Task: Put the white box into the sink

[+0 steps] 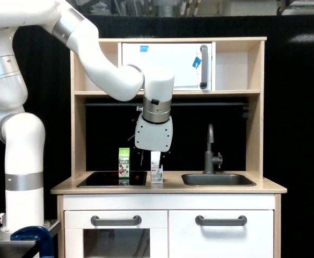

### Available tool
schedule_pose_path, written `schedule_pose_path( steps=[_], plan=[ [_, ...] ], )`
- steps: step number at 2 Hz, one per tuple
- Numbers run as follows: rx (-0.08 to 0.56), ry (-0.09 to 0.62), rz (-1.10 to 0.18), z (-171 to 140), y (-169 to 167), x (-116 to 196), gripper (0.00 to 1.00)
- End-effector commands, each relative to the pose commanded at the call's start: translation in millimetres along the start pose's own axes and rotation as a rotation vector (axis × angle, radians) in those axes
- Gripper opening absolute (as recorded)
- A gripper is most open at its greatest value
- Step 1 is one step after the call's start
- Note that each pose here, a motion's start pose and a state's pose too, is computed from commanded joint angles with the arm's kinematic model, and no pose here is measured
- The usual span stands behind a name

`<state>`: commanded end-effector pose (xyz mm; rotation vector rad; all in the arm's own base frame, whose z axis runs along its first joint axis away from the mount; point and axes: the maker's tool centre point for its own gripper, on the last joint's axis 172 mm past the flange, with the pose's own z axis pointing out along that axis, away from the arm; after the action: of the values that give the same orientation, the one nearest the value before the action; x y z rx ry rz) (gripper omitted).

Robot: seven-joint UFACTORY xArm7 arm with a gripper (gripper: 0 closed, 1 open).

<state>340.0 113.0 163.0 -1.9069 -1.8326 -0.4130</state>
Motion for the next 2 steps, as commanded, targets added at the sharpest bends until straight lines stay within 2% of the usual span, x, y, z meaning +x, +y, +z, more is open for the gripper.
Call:
schedule_pose_path(
  steps=[1,2],
  plan=[
    [0.013,-0.003,-0.022,20.4,4.8,19.2,1.0],
    [0.013,-0.003,-0.022,46.3,20.7,59.8,1.0]
  ],
)
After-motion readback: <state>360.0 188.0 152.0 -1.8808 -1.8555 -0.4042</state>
